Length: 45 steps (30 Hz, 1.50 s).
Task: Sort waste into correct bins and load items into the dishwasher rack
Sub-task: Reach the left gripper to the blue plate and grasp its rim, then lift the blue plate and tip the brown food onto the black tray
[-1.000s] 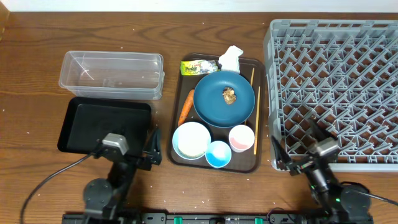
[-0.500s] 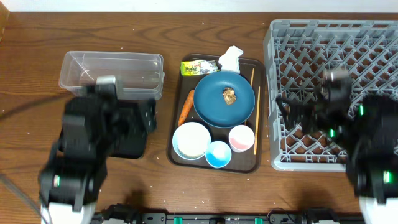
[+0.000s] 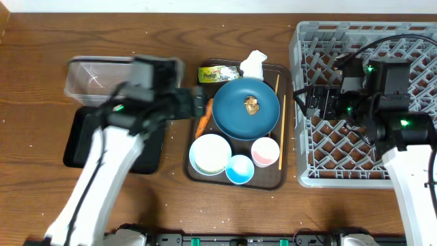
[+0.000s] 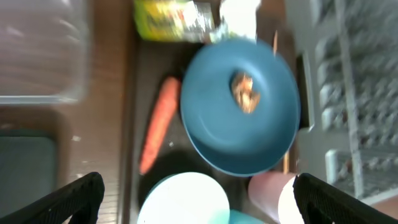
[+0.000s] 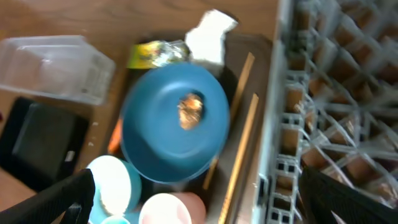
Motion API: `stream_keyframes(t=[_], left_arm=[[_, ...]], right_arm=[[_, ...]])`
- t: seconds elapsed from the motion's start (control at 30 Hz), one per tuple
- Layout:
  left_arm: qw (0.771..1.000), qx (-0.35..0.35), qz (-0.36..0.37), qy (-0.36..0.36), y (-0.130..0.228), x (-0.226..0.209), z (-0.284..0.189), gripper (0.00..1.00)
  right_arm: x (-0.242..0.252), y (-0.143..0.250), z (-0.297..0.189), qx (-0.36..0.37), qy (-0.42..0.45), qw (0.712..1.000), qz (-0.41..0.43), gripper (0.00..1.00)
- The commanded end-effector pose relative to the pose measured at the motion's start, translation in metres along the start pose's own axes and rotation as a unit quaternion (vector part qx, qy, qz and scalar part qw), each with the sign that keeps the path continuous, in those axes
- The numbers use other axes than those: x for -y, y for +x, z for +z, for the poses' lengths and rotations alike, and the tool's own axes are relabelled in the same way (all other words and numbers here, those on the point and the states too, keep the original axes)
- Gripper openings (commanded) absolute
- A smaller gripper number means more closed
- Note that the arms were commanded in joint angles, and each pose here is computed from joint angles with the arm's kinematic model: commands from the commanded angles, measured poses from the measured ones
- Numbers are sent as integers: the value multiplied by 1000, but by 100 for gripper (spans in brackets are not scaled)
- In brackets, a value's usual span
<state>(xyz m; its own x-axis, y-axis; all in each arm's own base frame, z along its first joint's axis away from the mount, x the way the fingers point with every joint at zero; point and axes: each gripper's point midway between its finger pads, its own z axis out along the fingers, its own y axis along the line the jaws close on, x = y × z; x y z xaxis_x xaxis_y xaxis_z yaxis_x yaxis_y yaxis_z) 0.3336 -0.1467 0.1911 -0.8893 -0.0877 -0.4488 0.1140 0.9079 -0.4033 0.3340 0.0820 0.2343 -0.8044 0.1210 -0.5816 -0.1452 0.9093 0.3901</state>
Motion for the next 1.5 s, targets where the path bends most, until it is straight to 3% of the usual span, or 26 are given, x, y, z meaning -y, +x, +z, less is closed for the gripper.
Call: stream_keyframes(t=[0.0, 0.13, 0.27, 0.5, 0.83, 1.0, 1.2, 1.47], left_arm=[[998, -24, 39, -43, 7, 2, 33, 98], [994, -33, 70, -79, 11, 3, 73, 96], [990, -55, 103, -83, 22, 5, 111, 73], [984, -80, 102, -120, 33, -16, 140, 70], [982, -100, 104, -124, 46, -24, 168, 21], [983, -94, 104, -118, 44, -23, 178, 6], [988, -65, 106, -95, 27, -6, 156, 6], [992, 27, 102, -73, -17, 15, 88, 6]], right_arm=[[15, -5, -7, 9, 48, 998, 28, 99], [18, 1, -7, -3, 56, 998, 32, 99], [18, 3, -7, -6, 56, 998, 33, 99], [19, 10, -7, -19, 59, 997, 37, 99], [19, 10, -7, -20, 59, 997, 38, 99], [19, 11, -7, -22, 59, 997, 39, 99], [20, 14, -7, -27, 61, 997, 40, 99], [20, 14, -7, -27, 61, 997, 40, 99]])
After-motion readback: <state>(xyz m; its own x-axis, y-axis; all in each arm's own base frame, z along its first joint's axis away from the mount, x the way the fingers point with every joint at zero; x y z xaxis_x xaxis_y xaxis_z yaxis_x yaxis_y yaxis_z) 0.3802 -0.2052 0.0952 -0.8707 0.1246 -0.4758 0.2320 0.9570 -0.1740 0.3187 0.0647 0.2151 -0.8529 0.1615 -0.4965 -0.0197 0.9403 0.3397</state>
